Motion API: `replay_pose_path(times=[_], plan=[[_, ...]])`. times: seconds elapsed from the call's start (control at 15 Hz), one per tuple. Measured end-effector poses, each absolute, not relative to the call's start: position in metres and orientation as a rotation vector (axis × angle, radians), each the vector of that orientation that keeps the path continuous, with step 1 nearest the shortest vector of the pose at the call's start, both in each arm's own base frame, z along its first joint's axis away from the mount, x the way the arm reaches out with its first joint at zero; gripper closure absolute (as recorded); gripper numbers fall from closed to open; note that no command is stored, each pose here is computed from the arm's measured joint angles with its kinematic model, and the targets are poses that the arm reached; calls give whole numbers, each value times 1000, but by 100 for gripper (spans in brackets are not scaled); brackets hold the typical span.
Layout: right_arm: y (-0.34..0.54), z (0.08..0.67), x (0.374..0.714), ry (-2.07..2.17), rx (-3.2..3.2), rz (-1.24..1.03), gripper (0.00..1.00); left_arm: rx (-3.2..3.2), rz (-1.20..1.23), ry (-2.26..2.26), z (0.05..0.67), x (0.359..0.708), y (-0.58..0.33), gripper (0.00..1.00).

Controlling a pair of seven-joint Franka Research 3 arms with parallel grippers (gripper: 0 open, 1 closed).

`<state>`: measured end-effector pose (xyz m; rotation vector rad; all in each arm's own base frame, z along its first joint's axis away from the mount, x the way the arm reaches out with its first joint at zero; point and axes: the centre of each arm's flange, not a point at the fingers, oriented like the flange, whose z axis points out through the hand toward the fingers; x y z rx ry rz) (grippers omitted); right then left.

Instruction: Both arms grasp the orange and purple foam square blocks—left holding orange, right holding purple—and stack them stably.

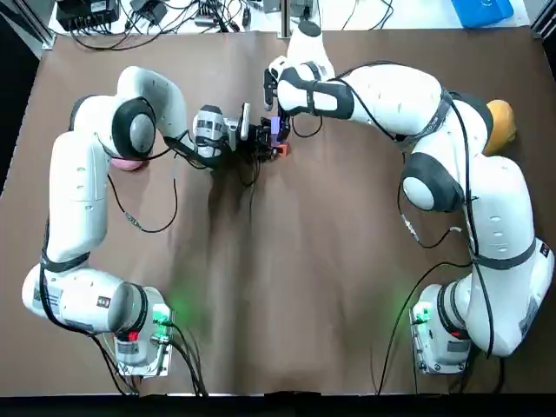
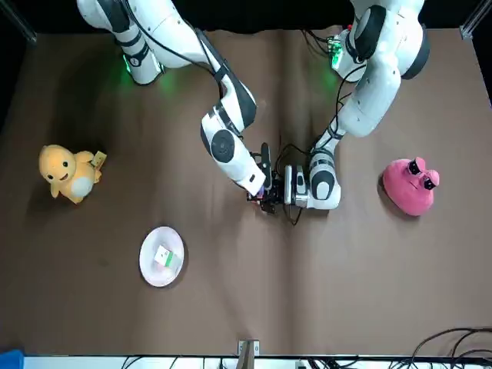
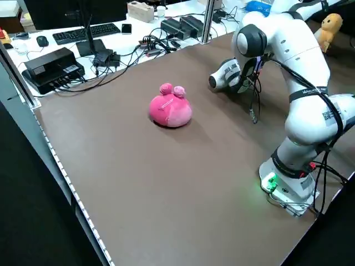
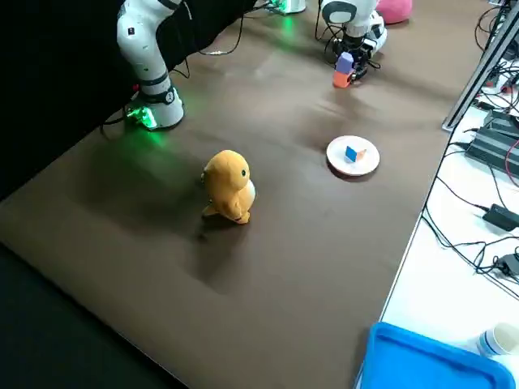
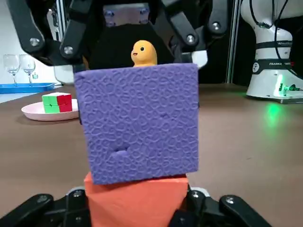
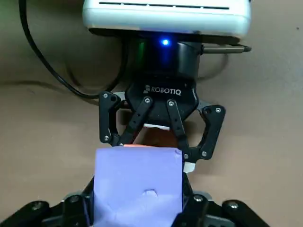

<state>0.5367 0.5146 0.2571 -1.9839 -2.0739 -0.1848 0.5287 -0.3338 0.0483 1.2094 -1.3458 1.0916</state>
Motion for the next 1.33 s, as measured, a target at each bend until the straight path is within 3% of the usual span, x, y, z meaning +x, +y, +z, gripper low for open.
replay_pose_path(times=[1.27, 1.33], plan=[[513, 254, 538, -2070, -1989, -169, 29, 1207, 1098, -1355, 49, 529, -334, 40], [513, 252, 537, -2070, -1989, -165, 29, 1232, 1095, -1376, 46, 530, -332, 29]])
